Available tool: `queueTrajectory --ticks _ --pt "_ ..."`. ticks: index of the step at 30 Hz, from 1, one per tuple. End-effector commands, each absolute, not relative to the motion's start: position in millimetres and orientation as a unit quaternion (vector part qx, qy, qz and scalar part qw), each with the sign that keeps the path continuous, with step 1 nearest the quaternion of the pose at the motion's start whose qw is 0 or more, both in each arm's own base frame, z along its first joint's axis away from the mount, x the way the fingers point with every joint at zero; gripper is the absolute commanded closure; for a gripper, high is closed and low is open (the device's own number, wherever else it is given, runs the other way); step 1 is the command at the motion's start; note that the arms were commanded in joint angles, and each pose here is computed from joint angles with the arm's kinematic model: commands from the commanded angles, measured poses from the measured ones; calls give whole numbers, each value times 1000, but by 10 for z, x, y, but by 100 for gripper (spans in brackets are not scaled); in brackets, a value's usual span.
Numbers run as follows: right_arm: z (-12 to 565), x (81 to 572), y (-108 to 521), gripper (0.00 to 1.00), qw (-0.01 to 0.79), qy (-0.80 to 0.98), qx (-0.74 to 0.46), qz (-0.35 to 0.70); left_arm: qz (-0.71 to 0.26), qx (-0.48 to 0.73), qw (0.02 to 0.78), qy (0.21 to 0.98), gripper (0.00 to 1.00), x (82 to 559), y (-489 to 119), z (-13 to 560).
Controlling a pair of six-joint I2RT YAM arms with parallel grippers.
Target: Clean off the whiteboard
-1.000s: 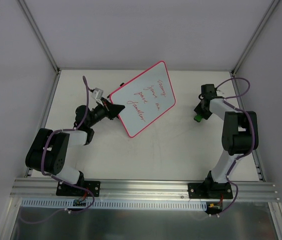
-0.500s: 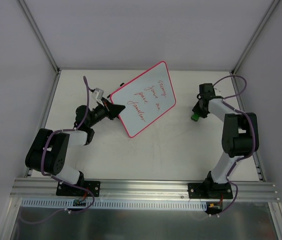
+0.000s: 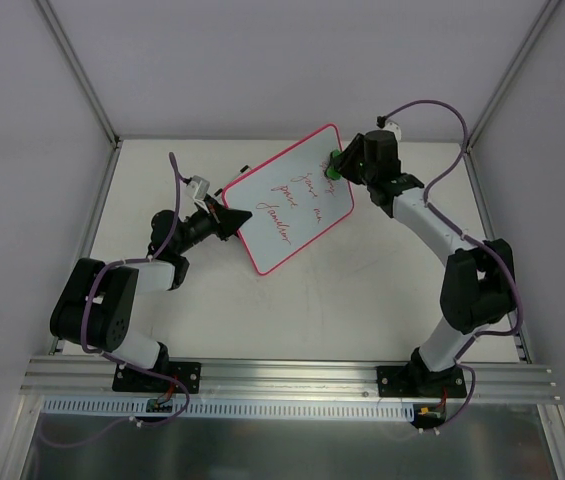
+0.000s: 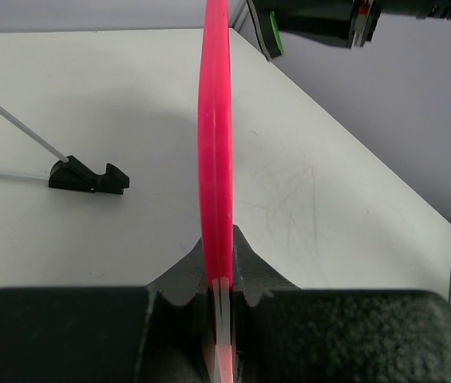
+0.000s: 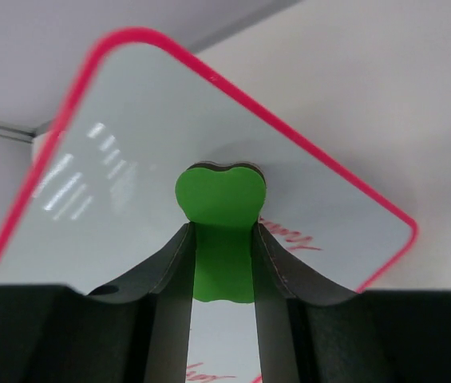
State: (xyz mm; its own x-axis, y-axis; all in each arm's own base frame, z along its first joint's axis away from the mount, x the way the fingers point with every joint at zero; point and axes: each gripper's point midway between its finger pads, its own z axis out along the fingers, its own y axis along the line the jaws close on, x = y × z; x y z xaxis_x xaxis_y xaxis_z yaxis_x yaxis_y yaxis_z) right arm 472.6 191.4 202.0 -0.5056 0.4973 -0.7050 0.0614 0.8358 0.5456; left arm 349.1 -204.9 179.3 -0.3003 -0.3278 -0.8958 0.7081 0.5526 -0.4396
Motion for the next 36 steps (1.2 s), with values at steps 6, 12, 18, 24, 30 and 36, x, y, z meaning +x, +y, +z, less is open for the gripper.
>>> queueTrajectory --ticks 6,12,18,24,30,36 --pt "2591 5081 2540 100 519 768 150 344 -428 217 640 600 100 3467 -2098 2249" --pt "2251 5031 2554 100 501 781 161 338 -432 226 635 600 100 3432 -2120 2249" --pt "1614 4809 2406 100 468 807 187 307 -439 231 631 597 100 3409 -2140 2263" --pt "996 4665 2146 100 425 827 234 284 -447 232 624 597 100 3388 -2158 2264" --pt "1031 4722 2136 100 428 827 218 292 -450 228 620 601 100 3392 -2156 2240" --pt "1850 4942 2239 100 490 783 191 331 -451 226 618 603 100 3395 -2158 2232"
